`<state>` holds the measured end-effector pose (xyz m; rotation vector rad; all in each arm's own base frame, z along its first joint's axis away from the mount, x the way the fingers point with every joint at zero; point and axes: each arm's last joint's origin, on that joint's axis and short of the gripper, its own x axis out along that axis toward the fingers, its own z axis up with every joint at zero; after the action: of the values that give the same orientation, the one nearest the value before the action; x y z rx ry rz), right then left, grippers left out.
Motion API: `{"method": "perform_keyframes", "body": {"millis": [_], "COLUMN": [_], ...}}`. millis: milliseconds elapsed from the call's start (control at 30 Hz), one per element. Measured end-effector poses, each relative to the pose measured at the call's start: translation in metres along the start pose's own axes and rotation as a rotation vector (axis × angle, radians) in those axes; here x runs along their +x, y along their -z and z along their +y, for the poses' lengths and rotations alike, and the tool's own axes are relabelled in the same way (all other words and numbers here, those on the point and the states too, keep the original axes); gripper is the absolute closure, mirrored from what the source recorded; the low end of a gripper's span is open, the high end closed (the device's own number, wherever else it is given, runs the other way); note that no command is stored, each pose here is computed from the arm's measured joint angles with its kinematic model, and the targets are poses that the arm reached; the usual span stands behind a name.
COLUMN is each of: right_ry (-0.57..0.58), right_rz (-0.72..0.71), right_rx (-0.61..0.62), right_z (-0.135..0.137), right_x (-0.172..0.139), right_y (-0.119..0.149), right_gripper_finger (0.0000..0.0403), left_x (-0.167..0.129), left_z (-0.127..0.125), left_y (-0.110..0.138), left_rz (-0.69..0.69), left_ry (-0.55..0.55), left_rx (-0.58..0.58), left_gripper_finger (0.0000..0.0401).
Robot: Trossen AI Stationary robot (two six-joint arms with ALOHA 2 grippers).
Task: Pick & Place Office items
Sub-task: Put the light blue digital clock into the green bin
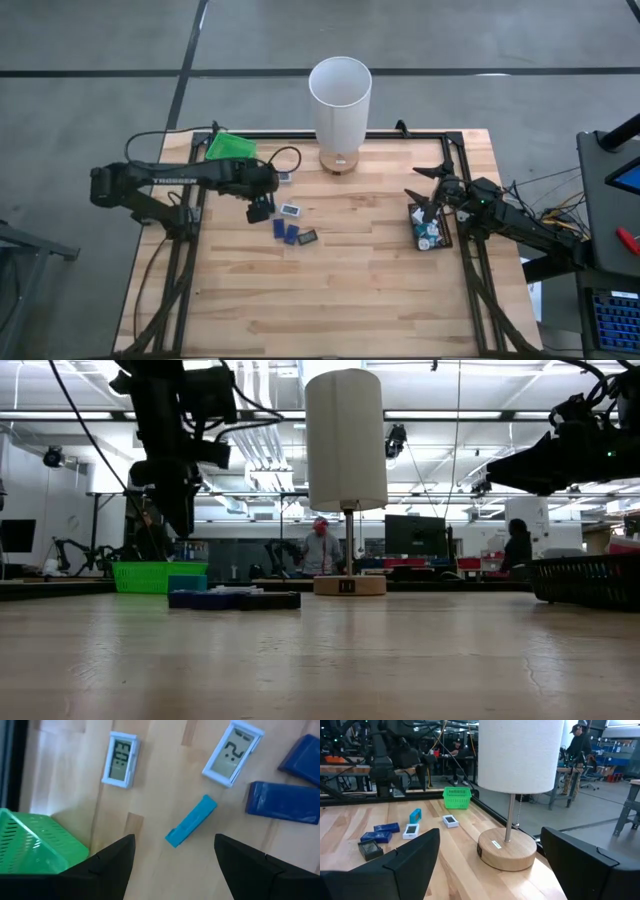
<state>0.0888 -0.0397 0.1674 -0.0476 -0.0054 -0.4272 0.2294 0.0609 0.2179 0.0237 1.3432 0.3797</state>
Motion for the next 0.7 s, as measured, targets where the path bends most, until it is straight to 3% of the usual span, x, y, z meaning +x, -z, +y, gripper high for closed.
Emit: {"method": "perform_keyframes", "body": {"millis": [167, 367, 700], "right_ry": [0.000, 0.000, 0.000], "right_rz": [0.000, 0.000, 0.000], "right_rx": [0.000, 0.000, 0.000], "right_z": [0.000, 0.000, 0.000], "right_x": [0.000, 0.000, 0.000], "right_y": [0.000, 0.000, 0.000], "right_gripper_finger": [0.0053, 0.0058, 0.0059], "left_x": [0.009, 0.022, 0.029], "left_z": [0.009, 0.011, 0.007], "left_y": [0.003, 0.010, 0.015], "left_rz": [-0.033, -0.047, -0.055], "left_ry": [0.064, 0.066, 0.132], "left_rx": [0.029, 0.087, 0.094], "left_gripper_finger": [0.0126, 0.0126, 0.0126]}}
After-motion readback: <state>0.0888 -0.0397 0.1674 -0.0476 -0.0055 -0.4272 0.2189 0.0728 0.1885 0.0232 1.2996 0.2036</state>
